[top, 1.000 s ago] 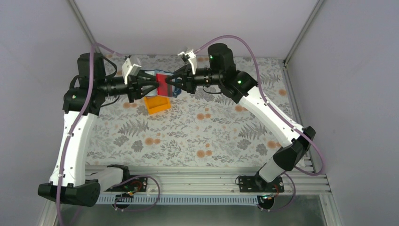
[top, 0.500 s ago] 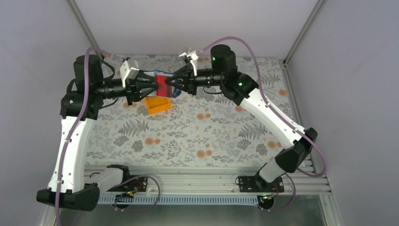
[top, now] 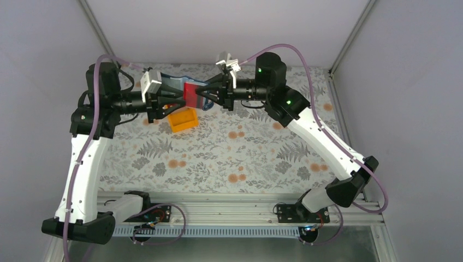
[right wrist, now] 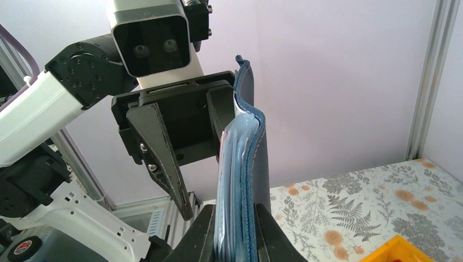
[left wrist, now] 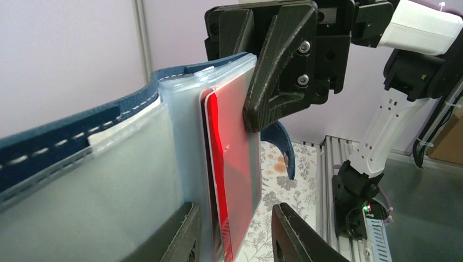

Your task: Take the credit cards out of the card holder

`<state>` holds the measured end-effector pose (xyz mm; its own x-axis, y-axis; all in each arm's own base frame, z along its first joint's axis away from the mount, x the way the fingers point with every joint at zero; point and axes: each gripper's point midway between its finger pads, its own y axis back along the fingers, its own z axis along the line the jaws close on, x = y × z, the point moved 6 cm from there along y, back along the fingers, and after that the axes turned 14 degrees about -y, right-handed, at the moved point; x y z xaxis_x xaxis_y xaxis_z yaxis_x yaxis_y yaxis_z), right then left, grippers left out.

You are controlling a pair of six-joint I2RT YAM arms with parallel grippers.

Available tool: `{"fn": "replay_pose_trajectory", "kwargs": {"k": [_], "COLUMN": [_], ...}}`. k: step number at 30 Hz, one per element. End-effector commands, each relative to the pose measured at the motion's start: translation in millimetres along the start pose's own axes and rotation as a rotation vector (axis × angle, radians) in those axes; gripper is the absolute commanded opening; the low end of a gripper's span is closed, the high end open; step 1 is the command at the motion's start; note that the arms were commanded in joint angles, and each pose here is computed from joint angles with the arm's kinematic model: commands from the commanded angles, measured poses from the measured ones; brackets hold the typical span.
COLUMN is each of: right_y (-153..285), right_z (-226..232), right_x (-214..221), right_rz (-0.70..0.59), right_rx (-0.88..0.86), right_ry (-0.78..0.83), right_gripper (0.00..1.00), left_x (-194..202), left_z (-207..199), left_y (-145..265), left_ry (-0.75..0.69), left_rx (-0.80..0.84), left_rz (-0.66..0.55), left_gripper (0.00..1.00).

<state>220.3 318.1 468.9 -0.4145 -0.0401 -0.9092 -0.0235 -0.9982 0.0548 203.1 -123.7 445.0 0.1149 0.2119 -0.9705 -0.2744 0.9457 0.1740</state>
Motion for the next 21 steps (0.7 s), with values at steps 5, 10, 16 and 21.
{"fn": "replay_pose_trajectory", "kwargs": {"k": [5, 10, 16, 21], "right_y": [-8, -18, -19, -12], "right_z": [51, 33, 28, 25], "right_x": [-14, -13, -10, -7], "right_rz": [-0.042, -0.062, -0.039, -0.014], "right_rx": [-0.192, -0.118, -0.092, -0.091], "right_ry": [0.128, 0.088, 0.087, 0.100], "right_gripper": [0.04, 0.04, 0.04, 0.04], "left_x": [11, 3, -3, 0], "left_z": [22, 22, 11, 4], "left_y": [-19, -26, -21, -17], "left_ry": [0.064, 0.071, 0.051, 0.032], "left_rx": [-0.016, 0.017, 0.058, 0.066], "left_rz": [0.024, 0.009, -0.008, -0.007], "left_gripper": [0.34, 0.15, 0.02, 0.02]}}
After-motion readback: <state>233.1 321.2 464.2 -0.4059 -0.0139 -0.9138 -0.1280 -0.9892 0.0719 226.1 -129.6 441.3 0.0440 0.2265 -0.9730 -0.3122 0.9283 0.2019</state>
